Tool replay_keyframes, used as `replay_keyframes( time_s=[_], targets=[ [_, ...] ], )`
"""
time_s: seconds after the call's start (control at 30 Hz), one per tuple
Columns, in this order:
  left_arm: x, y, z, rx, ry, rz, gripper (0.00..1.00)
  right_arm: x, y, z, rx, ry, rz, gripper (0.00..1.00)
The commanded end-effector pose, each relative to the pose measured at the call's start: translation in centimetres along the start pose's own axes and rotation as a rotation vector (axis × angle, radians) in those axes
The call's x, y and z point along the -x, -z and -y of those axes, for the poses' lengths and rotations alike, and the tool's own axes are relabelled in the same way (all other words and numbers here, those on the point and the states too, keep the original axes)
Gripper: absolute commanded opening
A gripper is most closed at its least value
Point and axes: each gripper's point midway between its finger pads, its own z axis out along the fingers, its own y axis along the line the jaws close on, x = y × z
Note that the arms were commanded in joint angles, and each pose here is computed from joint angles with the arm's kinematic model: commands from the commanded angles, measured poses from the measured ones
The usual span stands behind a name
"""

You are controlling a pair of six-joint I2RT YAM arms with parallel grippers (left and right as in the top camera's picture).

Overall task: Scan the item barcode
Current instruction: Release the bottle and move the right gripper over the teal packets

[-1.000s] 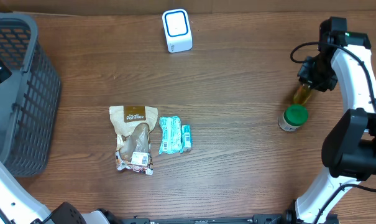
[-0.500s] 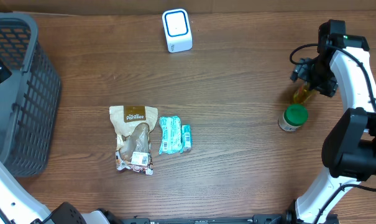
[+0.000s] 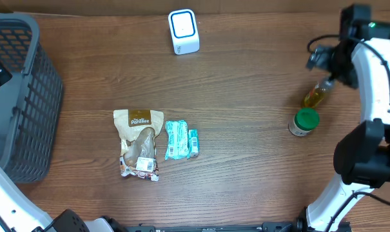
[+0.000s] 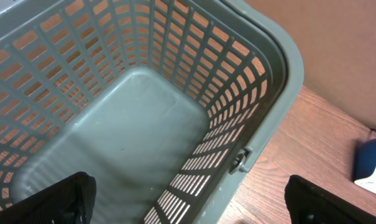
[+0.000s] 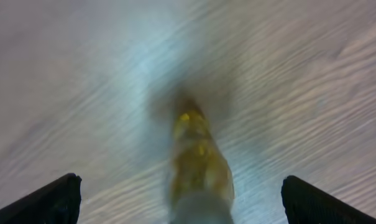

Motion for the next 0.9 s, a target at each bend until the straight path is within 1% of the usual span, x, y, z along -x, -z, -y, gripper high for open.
replay_keyframes(
  time_s=[0.0,0.1,0.23,0.37,0.5,0.53,0.77,0.87],
  targets=[
    [-0.1,-0.3,0.2,-0.012,0.006,-0.008,1.00,1.2,7.4,-1.8,0.088,0.016,0.154,1.00],
    [-0.1,-0.3,0.2,-0.012,0.006,-0.008,1.00,0.0,9.5,-3.8,0.173,0.052,0.150,1.00],
    [-0.2,-0.3,0.2,-0.012,0.006,-0.008,1.00,-3.5,10.5,-7.7,0.328,0.130,0.040,1.00],
    [-0.1,-0.3,0.2,-0.012,0.006,-0.008,0.99,-7.1,10.3,-10.8,0.407,0.199,-0.073,0.98],
    [-0.1,-0.3,0.2,-0.012,0.006,-0.008,1.00,-10.4,9.6,-13.1,0.415,0.276,-0.148,0.86],
    [-0.1,-0.3,0.2,-0.012,0.006,-0.008,0.99,-11.4,9.3,-13.6,0.411,0.299,-0.168,0.85],
    [-0.2,-0.3,0.2,-0.012,0.006,-0.008,0.99,-18.2,6.6,-16.8,0.379,0.451,-0.289,0.82],
    [-0.1,-0.3,0.2,-0.012,0.006,-0.008,1.00,-21.8,4.9,-17.9,0.349,0.478,-0.349,0.82]
  ],
)
